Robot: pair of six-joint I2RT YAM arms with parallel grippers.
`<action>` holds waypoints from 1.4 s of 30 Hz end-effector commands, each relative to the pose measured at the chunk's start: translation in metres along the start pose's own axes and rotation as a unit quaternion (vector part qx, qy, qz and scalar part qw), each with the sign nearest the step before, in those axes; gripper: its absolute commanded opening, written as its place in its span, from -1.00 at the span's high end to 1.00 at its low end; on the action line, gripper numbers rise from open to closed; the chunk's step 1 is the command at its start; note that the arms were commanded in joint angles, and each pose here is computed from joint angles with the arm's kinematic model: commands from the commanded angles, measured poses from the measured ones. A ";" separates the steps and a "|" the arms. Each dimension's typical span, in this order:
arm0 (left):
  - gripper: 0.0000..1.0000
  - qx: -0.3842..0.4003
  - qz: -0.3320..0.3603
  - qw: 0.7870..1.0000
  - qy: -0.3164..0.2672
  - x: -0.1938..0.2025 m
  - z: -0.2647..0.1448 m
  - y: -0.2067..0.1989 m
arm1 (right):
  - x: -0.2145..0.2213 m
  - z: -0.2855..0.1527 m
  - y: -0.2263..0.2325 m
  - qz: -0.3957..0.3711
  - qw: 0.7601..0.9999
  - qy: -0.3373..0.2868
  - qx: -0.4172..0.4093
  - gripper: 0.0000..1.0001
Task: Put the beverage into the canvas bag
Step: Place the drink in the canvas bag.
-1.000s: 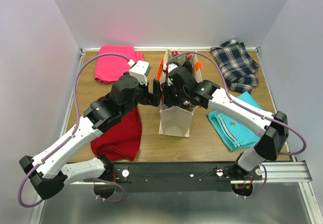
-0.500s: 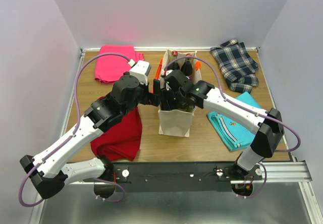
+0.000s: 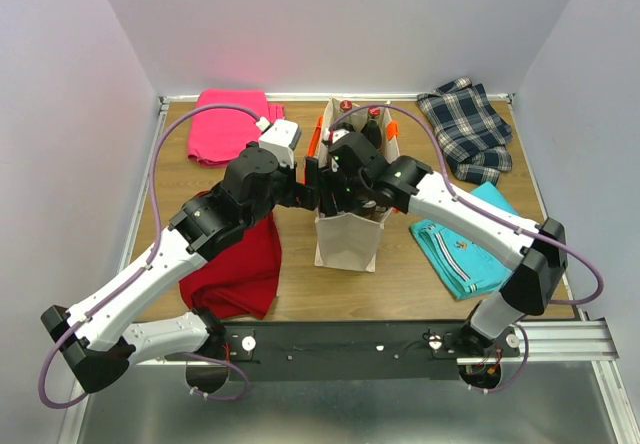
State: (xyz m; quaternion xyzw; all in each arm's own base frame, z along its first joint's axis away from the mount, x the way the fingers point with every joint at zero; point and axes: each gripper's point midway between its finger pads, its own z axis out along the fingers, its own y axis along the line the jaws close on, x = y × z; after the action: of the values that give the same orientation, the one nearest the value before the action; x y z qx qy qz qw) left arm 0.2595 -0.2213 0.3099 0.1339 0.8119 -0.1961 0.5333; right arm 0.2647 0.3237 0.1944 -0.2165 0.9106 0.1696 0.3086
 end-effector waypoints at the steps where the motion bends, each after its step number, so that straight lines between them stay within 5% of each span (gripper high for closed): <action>1: -0.98 -0.010 0.000 1.000 -0.016 -0.013 -0.002 0.003 | -0.042 -0.037 0.011 0.012 0.997 -0.076 -0.011 -0.41; 18: -0.98 -0.028 -0.016 0.999 -0.033 -0.022 -0.004 0.012 | -0.068 -0.064 -0.005 0.028 0.990 -0.132 0.029 -0.45; 36: -0.98 0.038 -0.050 0.982 -0.179 -0.126 -0.062 0.007 | -0.063 -0.058 -0.031 0.019 0.986 -0.128 0.101 -0.46; 42: -0.98 -0.013 -0.048 0.986 -0.156 -0.108 -0.053 0.027 | -0.079 -0.069 -0.041 0.028 0.980 -0.146 0.133 -0.46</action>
State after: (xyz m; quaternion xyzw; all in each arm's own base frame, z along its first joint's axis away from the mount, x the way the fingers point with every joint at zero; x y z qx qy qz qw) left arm 0.2602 -0.1843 0.4403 0.0695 0.7057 -0.2711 0.6508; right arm 0.2950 0.2954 0.2642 -0.1507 0.8831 0.1166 0.4288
